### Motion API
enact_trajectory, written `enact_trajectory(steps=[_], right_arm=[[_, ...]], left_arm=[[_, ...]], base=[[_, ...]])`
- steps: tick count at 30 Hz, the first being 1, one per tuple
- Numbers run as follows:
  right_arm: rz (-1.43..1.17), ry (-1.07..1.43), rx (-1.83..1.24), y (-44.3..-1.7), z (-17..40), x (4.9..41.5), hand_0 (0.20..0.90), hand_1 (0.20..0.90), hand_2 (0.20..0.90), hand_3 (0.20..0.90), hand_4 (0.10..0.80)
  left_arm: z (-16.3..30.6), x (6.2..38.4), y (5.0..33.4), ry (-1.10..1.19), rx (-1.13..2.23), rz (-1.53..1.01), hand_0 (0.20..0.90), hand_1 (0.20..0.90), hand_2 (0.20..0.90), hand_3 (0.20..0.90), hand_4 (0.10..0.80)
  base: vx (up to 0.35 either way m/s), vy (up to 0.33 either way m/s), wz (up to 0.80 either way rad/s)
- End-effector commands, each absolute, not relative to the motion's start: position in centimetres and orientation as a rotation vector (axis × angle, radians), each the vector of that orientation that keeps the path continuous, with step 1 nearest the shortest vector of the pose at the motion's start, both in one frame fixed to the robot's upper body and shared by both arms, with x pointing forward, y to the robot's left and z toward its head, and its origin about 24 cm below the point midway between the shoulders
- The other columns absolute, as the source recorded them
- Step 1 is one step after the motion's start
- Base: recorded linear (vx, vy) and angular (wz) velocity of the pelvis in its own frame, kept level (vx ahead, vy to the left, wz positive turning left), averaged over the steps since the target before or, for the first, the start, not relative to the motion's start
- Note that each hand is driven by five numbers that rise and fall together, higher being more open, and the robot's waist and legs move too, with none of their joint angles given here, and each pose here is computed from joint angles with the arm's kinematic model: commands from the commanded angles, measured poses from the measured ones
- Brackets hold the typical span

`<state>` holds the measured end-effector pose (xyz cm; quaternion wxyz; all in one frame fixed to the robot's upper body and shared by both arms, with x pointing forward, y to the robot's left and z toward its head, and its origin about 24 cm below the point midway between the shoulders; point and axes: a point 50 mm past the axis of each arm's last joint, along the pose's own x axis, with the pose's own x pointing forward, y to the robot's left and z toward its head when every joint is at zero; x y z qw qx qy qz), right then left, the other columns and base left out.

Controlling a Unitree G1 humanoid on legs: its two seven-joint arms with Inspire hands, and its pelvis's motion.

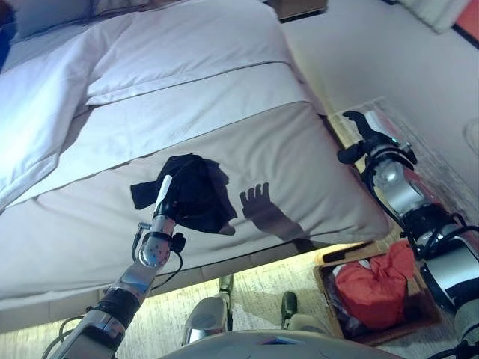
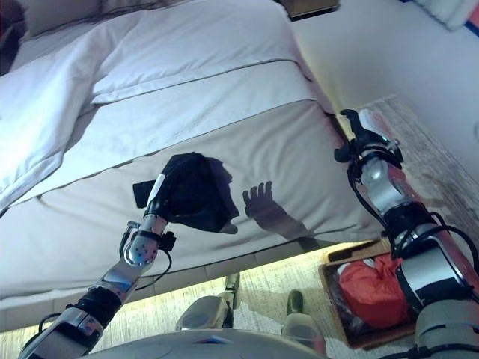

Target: Pick up the clothes from the bed and place them into the basket

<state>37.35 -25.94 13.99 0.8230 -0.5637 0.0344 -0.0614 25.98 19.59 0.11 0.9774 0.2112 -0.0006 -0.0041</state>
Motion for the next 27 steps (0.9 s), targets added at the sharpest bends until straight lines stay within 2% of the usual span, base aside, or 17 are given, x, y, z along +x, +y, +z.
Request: enact_trajectory(steps=[1,16,27], right_arm=[[-0.144,-0.186,-1.298,-22.7,21.4,39.3,0.900,0.900,0.900,0.900,0.800],[-0.174,-0.275,-1.406,-18.1,26.4,40.8,0.900,0.900,0.900,0.900,0.800],[-0.140,-0.196,-1.405,-16.7,25.3,41.7,0.900,0.900,0.900,0.900,0.800]], left_arm=[[5.1,27.5,20.9,-0.266,0.405,0.057,0.900,0.900,0.900,0.900,0.800],[9.3,26.7,20.2,-0.487,0.356,-0.026,0.900,0.900,0.900,0.900,0.800],[9.6,25.8,19.6,-0.510,0.326,-0.050,0.900,0.900,0.900,0.900,0.800]], base=[[-0.039,0.054,0.46],[0.007,0.028,0.40],[-0.002,0.074,0.20]])
